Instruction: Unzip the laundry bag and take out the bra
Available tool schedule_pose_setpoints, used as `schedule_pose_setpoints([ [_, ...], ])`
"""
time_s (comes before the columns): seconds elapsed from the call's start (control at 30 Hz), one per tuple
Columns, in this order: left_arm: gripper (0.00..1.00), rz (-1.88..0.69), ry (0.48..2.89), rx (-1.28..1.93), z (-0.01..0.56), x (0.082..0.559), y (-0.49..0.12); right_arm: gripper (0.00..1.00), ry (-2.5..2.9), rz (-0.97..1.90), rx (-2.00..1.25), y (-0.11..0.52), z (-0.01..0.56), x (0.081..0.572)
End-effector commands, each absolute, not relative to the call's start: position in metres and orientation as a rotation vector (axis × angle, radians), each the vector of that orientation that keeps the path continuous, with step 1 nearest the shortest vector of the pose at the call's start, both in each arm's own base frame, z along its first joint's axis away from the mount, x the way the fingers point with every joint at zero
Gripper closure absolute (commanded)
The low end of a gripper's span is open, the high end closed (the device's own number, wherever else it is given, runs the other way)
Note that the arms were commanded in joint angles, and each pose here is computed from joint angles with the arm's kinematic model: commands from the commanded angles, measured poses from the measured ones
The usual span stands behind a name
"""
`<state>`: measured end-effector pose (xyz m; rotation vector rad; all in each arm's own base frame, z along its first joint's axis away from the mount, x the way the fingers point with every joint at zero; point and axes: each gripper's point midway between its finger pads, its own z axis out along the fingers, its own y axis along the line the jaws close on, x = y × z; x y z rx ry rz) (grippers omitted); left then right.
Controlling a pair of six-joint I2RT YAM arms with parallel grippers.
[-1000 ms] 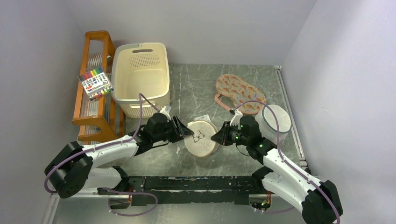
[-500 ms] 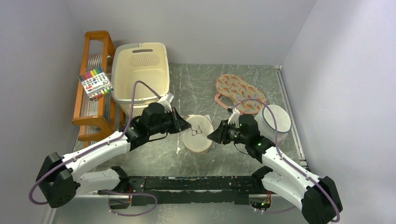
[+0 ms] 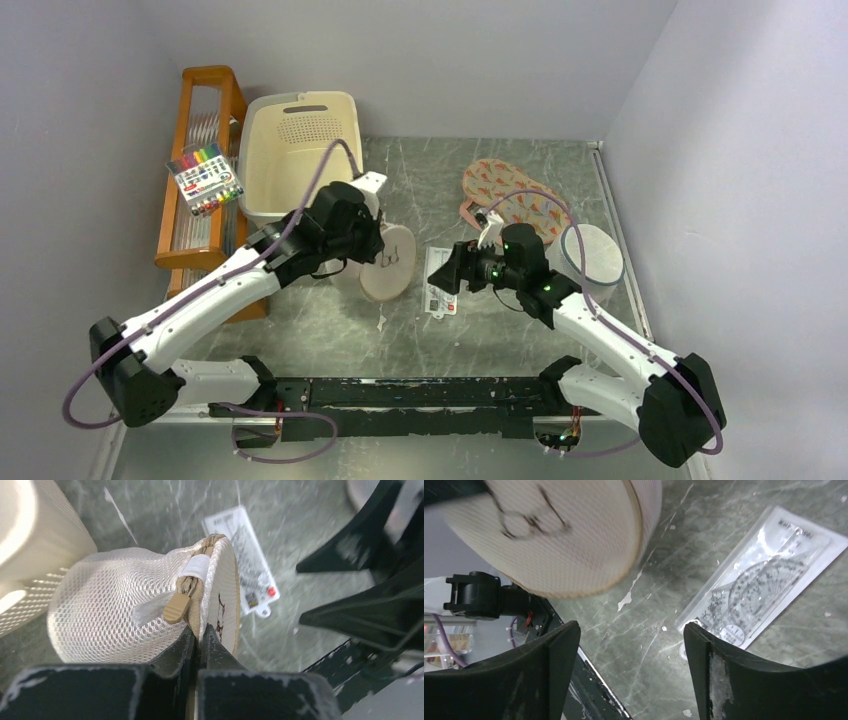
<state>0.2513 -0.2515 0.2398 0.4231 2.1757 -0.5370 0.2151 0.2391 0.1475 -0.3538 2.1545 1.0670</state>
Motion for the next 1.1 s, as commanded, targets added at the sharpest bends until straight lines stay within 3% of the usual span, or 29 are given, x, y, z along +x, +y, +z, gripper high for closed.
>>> schedule_pose_setpoints([
  [0.0, 0.93, -0.503, 2.301, 0.689, 0.19, 0.227, -0.258, 0.22, 2.093, 1.057, -0.4, 0.248, 0.164, 0.23],
  [0.2, 0.93, -0.637, 2.331, 0.808, 0.159, 0.206, -0.288, 0.22, 2.116, 1.109, -0.457, 0.261, 0.14, 0.233],
  [0.37, 0.88, -0.744, 2.291, 0.827, 0.159, 0.194, -0.298, 0.32, 2.037, 1.269, -0.529, 0.277, 0.139, 0.221],
  [0.5, 0.84, -0.813, 2.271, 0.827, 0.161, 0.187, -0.303, 0.33, 1.952, 1.386, -0.565, 0.287, 0.147, 0.211],
  [0.67, 0.81, -0.817, 2.257, 0.776, 0.167, 0.19, -0.303, 0.52, 1.972, 1.43, -0.522, 0.29, 0.139, 0.21],
  [0.8, 0.71, -0.832, 2.259, 0.627, 0.172, 0.191, -0.296, 0.8, 1.996, 1.413, -0.41, 0.284, 0.131, 0.214],
  [1.07, 0.46, -0.926, 2.235, 0.266, 0.167, 0.184, -0.272, 0.89, 1.94, 1.455, -0.37, 0.285, 0.136, 0.213],
])
